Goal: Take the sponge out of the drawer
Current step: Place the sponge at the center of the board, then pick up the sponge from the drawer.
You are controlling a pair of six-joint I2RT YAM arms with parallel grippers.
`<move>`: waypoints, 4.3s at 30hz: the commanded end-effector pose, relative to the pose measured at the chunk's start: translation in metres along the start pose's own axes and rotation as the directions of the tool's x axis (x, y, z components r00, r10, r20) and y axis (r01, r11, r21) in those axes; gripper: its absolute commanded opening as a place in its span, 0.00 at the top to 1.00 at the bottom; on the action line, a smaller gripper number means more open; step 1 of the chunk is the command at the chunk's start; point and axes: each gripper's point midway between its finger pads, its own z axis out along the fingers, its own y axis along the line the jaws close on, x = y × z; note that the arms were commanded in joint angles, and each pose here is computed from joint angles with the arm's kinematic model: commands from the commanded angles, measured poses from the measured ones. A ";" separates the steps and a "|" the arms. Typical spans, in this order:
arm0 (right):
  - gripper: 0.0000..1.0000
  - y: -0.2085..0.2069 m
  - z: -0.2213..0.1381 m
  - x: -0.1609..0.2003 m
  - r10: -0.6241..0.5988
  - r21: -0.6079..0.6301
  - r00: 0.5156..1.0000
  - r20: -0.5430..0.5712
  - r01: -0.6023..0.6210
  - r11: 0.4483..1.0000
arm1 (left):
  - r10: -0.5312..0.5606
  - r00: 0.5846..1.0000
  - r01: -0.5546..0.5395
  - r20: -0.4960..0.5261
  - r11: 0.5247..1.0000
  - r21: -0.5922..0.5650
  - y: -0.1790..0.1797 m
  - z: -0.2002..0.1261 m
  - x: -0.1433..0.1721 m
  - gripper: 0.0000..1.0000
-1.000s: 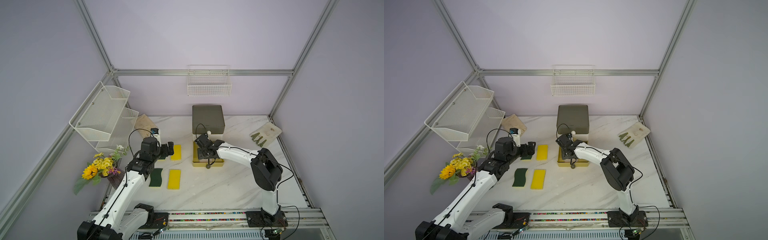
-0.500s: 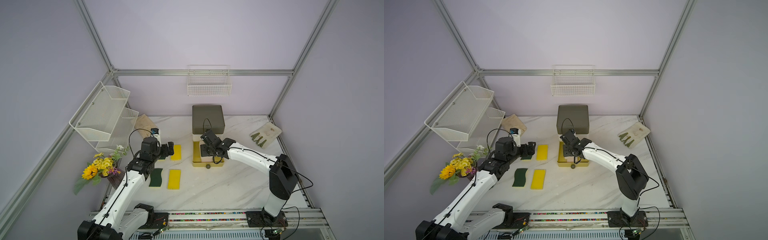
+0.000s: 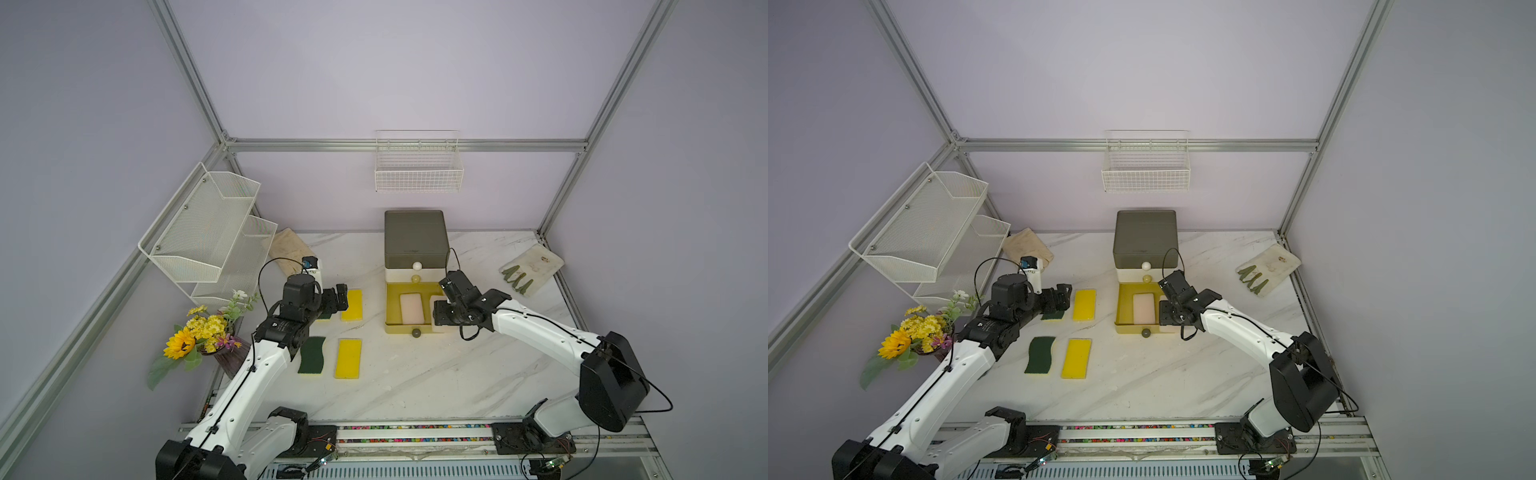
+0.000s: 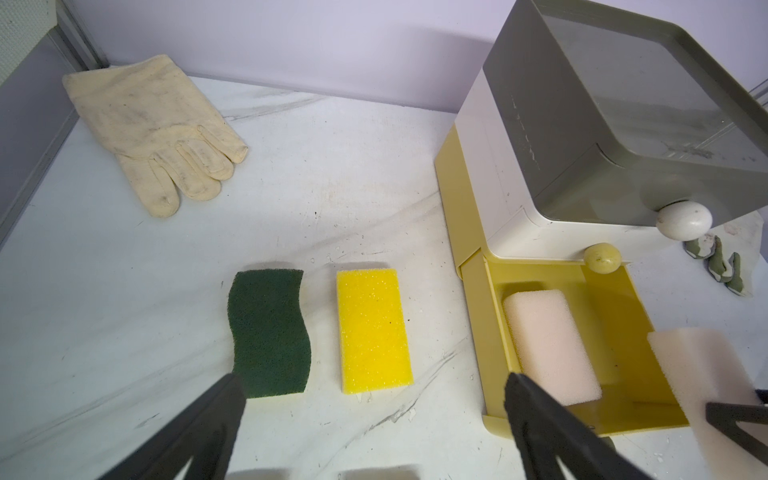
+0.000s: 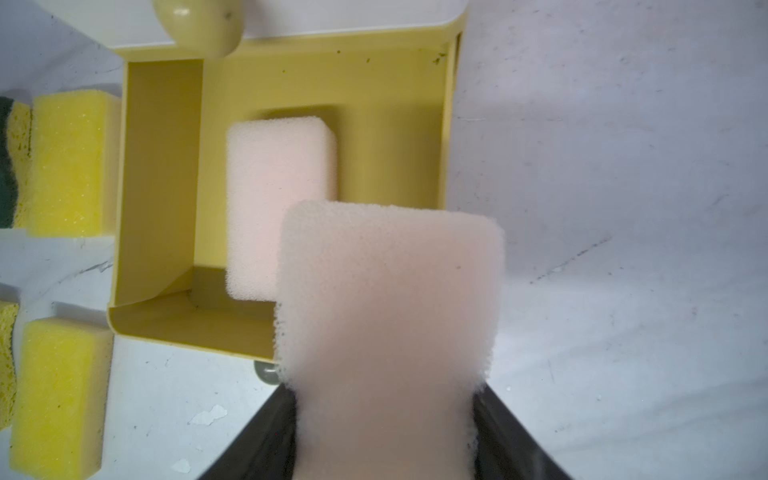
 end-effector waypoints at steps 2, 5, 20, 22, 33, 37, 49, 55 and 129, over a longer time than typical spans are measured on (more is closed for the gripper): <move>0.38 -0.025 -0.009 -0.020 0.016 0.017 0.998 0.055 -0.017 1.000 | 0.012 1.000 -0.012 0.019 1.000 0.006 -0.001 -0.001 -0.006 0.00; 0.38 -0.045 -0.004 -0.036 0.036 0.051 0.996 0.082 -0.040 0.998 | 0.013 1.000 -0.013 0.018 1.000 0.009 -0.001 -0.001 -0.006 0.00; 0.39 -0.101 0.048 -0.087 -0.076 0.160 0.992 0.105 0.058 0.985 | 0.011 1.000 -0.012 0.020 1.000 0.019 -0.003 -0.002 -0.007 0.00; 0.39 -0.104 0.052 -0.092 -0.090 0.167 0.991 0.103 0.072 0.983 | 0.010 1.000 -0.011 0.019 1.000 0.019 -0.003 -0.002 -0.007 0.00; 0.39 -0.112 0.081 -0.087 -0.085 0.151 0.995 0.052 0.076 0.986 | 0.012 1.000 -0.012 0.018 1.000 0.019 -0.003 -0.002 -0.006 0.00; 0.38 -0.114 0.088 -0.081 -0.078 0.152 0.996 0.036 0.072 0.986 | 0.010 1.000 -0.011 0.020 1.000 0.022 -0.003 -0.002 -0.007 0.00; 0.34 -0.119 0.104 -0.068 -0.075 0.160 0.997 -0.013 0.076 0.984 | 0.013 1.000 -0.014 0.015 1.000 0.024 -0.004 -0.002 -0.006 0.00; 0.26 -0.120 0.107 -0.063 -0.069 0.166 0.997 -0.032 0.073 0.983 | 0.012 1.000 -0.013 0.013 1.000 0.024 -0.004 -0.001 -0.005 0.00; 0.04 0.076 0.110 0.000 -0.116 0.105 0.991 -0.071 0.123 0.987 | 0.010 1.000 -0.011 0.023 0.999 0.048 -0.008 -0.003 -0.008 0.00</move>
